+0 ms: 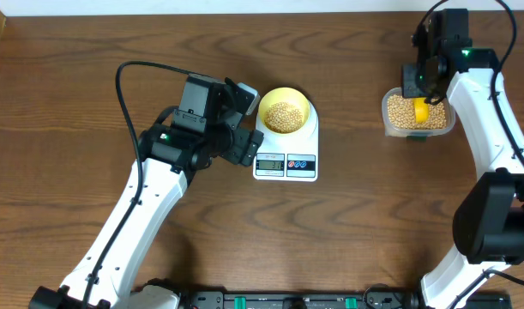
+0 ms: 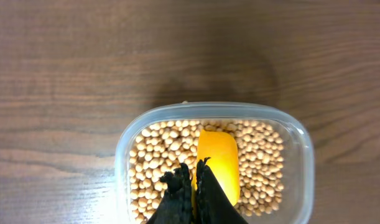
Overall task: Scoop item into bowl and weigh 50g on scale
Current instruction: 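Lower the scoop into the soybean tub and scoop more beans, then lift the refilled scoop out of the tub with the right gripper, then carry the refilled scoop left over the yellow bowl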
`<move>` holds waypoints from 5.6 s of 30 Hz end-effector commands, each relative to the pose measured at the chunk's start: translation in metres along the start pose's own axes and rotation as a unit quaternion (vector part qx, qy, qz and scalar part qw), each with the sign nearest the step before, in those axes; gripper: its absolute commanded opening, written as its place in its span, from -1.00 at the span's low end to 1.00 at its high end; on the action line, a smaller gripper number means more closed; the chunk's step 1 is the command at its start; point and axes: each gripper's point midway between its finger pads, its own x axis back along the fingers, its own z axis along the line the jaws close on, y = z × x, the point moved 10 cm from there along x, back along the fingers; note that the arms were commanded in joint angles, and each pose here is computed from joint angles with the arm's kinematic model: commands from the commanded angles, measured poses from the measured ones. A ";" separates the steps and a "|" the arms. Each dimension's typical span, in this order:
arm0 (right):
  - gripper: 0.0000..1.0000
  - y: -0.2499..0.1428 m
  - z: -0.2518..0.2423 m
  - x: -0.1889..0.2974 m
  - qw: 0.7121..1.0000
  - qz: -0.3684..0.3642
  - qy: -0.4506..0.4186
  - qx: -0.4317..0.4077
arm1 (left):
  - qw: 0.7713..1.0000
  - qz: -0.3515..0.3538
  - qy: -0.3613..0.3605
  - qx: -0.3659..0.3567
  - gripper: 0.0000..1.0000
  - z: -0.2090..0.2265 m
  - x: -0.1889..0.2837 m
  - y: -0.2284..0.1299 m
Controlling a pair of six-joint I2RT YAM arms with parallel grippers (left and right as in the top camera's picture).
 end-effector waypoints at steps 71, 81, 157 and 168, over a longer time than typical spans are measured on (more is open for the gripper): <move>-0.98 -0.048 -0.148 -0.002 0.877 -0.119 0.404 -0.230 | 1.000 -0.001 -0.003 -0.007 0.74 0.000 0.000 -0.001; -0.98 -0.048 -0.150 0.003 0.858 -0.131 0.440 -0.231 | 1.000 -0.001 -0.003 -0.007 0.74 0.000 0.000 -0.001; -0.98 0.018 0.122 0.019 0.830 -0.055 0.554 -0.045 | 1.000 -0.001 -0.003 -0.007 0.74 0.000 0.000 -0.001; -0.98 0.017 0.125 0.019 0.831 -0.110 0.544 0.042 | 1.000 -0.001 -0.003 -0.007 0.74 0.000 0.000 -0.001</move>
